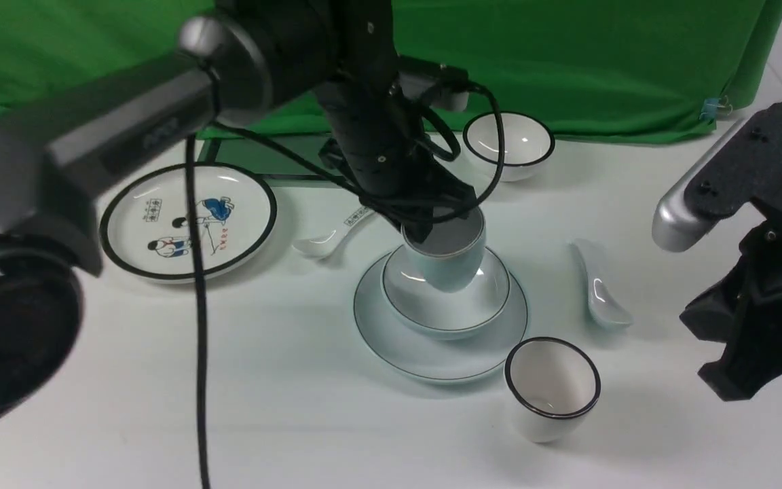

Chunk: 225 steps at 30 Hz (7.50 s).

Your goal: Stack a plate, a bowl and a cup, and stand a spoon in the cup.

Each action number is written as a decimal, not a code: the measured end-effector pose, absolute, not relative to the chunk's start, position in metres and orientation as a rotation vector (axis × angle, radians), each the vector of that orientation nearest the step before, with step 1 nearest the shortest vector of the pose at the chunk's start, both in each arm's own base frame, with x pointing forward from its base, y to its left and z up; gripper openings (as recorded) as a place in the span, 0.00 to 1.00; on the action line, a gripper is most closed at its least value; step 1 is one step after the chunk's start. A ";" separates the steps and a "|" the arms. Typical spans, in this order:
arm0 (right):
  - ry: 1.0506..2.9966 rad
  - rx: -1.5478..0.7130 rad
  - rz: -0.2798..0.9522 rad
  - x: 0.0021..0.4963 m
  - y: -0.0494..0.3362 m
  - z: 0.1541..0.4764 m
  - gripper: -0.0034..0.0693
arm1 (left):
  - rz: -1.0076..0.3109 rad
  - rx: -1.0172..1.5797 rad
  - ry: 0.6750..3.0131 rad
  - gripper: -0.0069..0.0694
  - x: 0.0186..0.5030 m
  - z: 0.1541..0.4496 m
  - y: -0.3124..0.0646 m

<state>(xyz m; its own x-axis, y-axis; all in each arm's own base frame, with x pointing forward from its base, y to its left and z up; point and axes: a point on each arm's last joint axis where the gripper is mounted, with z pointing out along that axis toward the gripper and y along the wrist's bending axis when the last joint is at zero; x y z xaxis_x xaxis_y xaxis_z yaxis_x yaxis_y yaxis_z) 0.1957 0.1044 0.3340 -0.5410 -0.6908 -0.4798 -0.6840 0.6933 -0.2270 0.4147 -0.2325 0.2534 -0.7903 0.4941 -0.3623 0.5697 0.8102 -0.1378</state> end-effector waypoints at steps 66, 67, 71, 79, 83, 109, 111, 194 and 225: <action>1.679 -0.338 0.275 0.300 0.182 0.278 0.28 | -0.253 0.440 2.211 0.04 0.181 0.307 -0.090; 1.648 -0.376 0.275 0.299 0.192 0.274 0.28 | -0.253 0.440 2.210 0.04 0.181 0.308 -0.090; 1.510 -0.485 0.262 0.299 0.225 0.256 0.28 | -0.254 0.440 2.211 0.04 0.181 0.307 -0.090; 1.459 -0.462 0.235 0.311 0.235 0.226 0.28 | -0.251 0.441 2.219 0.04 0.180 0.307 -0.089; 1.474 -0.439 0.248 0.316 0.238 0.208 0.28 | -0.243 0.444 2.243 0.04 0.178 0.305 -0.088; 1.656 -0.642 0.448 0.229 0.191 0.345 0.08 | -0.209 0.382 1.921 0.05 0.047 0.307 -0.013; 1.642 -0.654 0.460 0.217 0.183 0.357 0.07 | -0.211 0.375 1.894 0.05 0.042 0.307 -0.010; 1.797 0.019 -0.075 0.054 -0.005 0.183 0.06 | -0.222 0.348 1.790 0.05 0.025 0.310 0.000; 1.797 0.021 -0.066 0.054 -0.005 0.183 0.14 | -0.224 0.353 1.781 0.05 0.028 0.305 -0.002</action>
